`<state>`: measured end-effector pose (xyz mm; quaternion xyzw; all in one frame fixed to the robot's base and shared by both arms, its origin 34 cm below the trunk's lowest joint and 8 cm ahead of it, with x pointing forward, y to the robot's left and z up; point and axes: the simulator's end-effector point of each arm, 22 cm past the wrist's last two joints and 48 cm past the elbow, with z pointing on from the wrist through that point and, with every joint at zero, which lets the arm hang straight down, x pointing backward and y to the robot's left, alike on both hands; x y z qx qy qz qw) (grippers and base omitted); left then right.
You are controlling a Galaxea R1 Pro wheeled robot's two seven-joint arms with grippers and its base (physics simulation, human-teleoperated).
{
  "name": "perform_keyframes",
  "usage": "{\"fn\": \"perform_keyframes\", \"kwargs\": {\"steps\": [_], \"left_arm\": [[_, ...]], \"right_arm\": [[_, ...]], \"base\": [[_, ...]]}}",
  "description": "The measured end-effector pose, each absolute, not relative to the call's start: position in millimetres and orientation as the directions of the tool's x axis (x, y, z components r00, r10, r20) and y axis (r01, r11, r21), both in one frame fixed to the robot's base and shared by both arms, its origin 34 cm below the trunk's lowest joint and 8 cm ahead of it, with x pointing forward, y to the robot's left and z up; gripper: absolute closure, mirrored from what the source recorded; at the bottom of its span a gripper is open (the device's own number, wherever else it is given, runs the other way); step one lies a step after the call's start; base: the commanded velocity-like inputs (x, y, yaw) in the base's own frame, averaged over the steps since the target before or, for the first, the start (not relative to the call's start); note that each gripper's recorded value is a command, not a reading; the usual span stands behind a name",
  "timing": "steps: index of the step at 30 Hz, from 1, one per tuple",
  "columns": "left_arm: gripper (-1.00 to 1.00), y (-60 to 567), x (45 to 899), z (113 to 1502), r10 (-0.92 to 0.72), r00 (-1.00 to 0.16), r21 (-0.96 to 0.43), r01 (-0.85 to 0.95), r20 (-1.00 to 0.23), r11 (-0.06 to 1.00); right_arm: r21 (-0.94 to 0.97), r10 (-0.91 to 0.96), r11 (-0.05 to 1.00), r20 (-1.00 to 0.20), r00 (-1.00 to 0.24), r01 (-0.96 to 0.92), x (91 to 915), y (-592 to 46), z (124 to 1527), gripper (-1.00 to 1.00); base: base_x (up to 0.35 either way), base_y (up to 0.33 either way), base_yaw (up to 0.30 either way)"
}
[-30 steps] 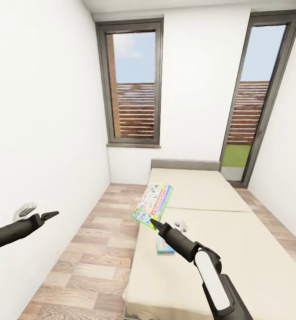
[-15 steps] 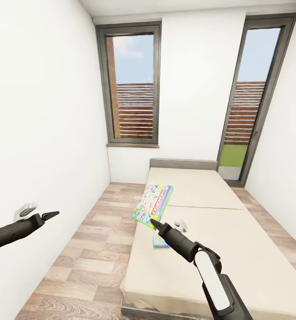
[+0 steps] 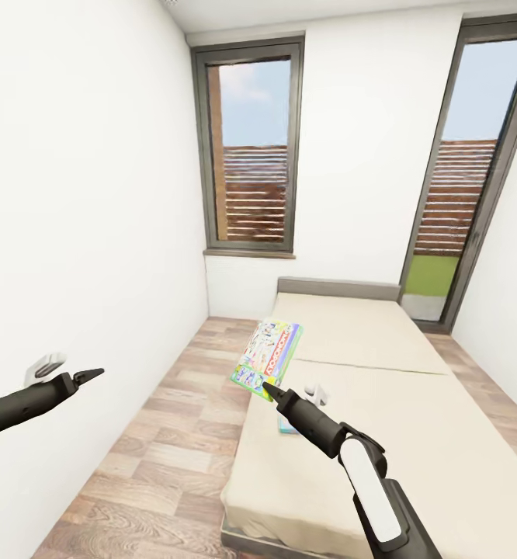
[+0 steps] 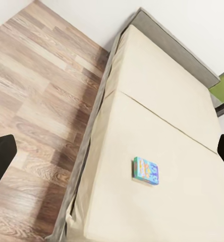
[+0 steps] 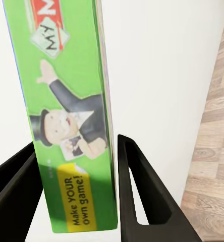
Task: Put all the toys in the child's room - the three board games (two on the bed and one on the table), the two jigsaw puzzles on the table, and the tennis ball on the table - inside the toy box on the table in the child's room.
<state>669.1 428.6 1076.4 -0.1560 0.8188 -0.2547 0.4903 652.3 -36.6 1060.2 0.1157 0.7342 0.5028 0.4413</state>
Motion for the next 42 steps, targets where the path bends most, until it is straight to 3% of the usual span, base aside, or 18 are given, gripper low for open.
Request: {"fn": "perform_keyframes", "kwargs": {"steps": [25, 42], "left_arm": [[-1.0, 427.4, 669.7, 1076.1, -0.5, -0.472, -0.566, -0.003, -0.726, 0.824], [-1.0, 427.4, 669.9, 1075.8, -0.501, -0.473, -0.566, -0.004, -0.725, 0.824]], "right_arm": [[0.84, 0.612, 0.469, -0.533, -0.584, -0.274, 652.2, -35.6, 1060.0, 1.0], [0.839, 0.611, 0.471, -0.533, -0.585, -0.273, 652.4, -35.2, 1059.0, 1.0]], "base": [[-0.005, -0.3, 0.247], [-0.144, -0.283, 0.291]]}}
